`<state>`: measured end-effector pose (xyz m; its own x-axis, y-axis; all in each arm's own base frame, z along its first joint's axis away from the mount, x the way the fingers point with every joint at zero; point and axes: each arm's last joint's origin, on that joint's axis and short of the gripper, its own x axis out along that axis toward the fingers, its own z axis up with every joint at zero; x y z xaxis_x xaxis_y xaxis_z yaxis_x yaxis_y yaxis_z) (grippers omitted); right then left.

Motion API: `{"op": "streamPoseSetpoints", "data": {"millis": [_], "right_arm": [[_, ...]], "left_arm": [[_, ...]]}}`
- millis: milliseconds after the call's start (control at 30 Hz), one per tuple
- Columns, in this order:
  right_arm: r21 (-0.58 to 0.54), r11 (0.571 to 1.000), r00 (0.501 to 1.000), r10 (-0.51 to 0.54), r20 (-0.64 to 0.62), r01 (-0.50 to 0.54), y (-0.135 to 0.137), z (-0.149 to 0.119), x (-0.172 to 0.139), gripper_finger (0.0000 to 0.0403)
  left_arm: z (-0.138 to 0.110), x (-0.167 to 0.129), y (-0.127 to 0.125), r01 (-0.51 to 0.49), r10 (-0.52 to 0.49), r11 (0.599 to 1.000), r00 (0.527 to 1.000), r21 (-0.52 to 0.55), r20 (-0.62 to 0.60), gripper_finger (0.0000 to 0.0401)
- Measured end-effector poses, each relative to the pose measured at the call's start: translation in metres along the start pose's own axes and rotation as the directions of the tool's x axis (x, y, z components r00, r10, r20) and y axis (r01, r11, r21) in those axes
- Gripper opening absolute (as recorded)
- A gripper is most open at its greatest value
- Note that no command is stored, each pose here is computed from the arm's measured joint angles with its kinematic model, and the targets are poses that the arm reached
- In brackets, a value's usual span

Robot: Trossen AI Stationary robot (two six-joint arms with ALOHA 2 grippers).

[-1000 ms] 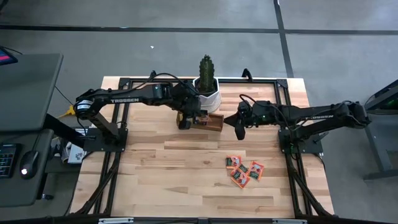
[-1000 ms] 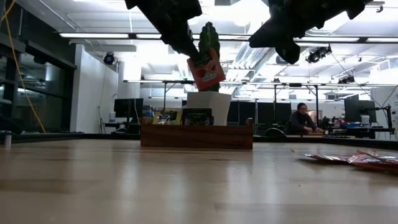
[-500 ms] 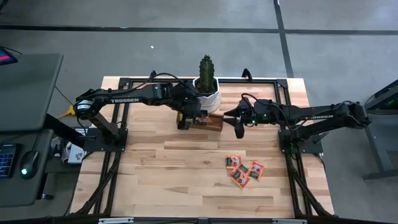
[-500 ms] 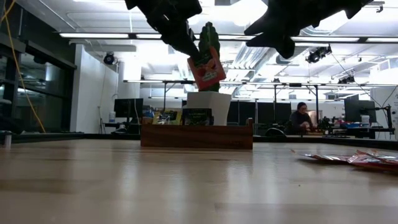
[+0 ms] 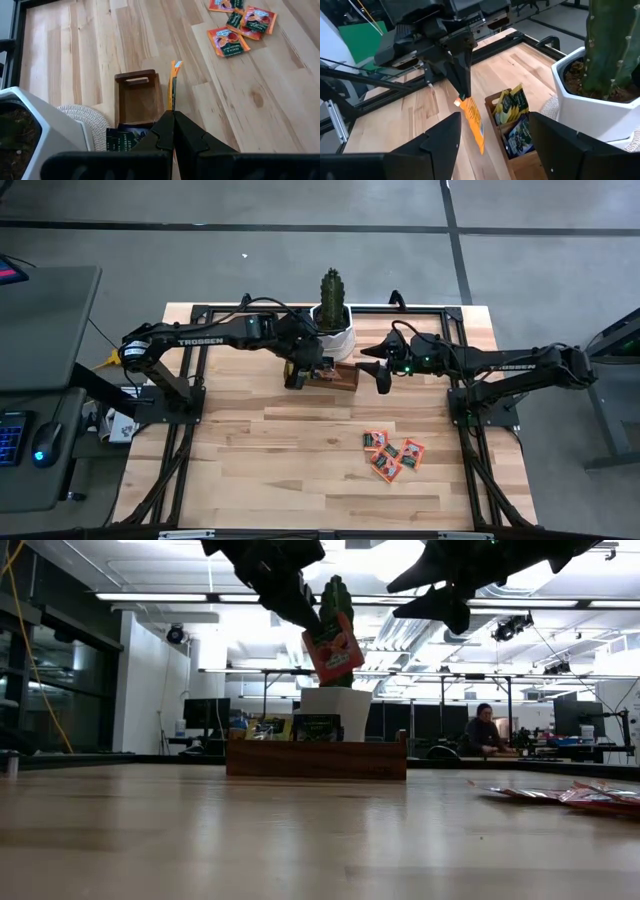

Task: Pick & Place Tea
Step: Put the orange tea bag into the right section of the wooden organizer

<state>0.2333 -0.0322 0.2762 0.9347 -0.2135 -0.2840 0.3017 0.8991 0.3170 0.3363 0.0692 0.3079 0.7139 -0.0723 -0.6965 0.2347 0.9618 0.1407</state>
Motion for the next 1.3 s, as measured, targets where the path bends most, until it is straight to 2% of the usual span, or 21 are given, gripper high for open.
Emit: {"op": "streamPoseSetpoints", "data": {"millis": [700, 1100, 1300], "right_arm": [[0.019, 1.0, 1.0, -0.014, 0.012, 0.014, 0.0, 0.001, 0.0, 0.0232], [0.013, 1.0, 0.998, 0.021, 0.06, -0.022, -0.002, 0.008, 0.001, 0.0232], [-0.009, 0.998, 0.998, 0.061, 0.01, -0.061, -0.002, 0.011, 0.018, 0.0232]], "left_arm": [[0.002, 0.0, 0.0, 0.012, -0.012, 1.0, 0.999, 0.023, 0.03, 0.0], [0.002, 0.001, 0.0, 0.016, -0.017, 1.0, 0.999, 0.027, 0.029, 0.0], [0.002, 0.001, 0.0, 0.016, -0.016, 0.999, 0.999, 0.028, 0.032, 0.0]]}}
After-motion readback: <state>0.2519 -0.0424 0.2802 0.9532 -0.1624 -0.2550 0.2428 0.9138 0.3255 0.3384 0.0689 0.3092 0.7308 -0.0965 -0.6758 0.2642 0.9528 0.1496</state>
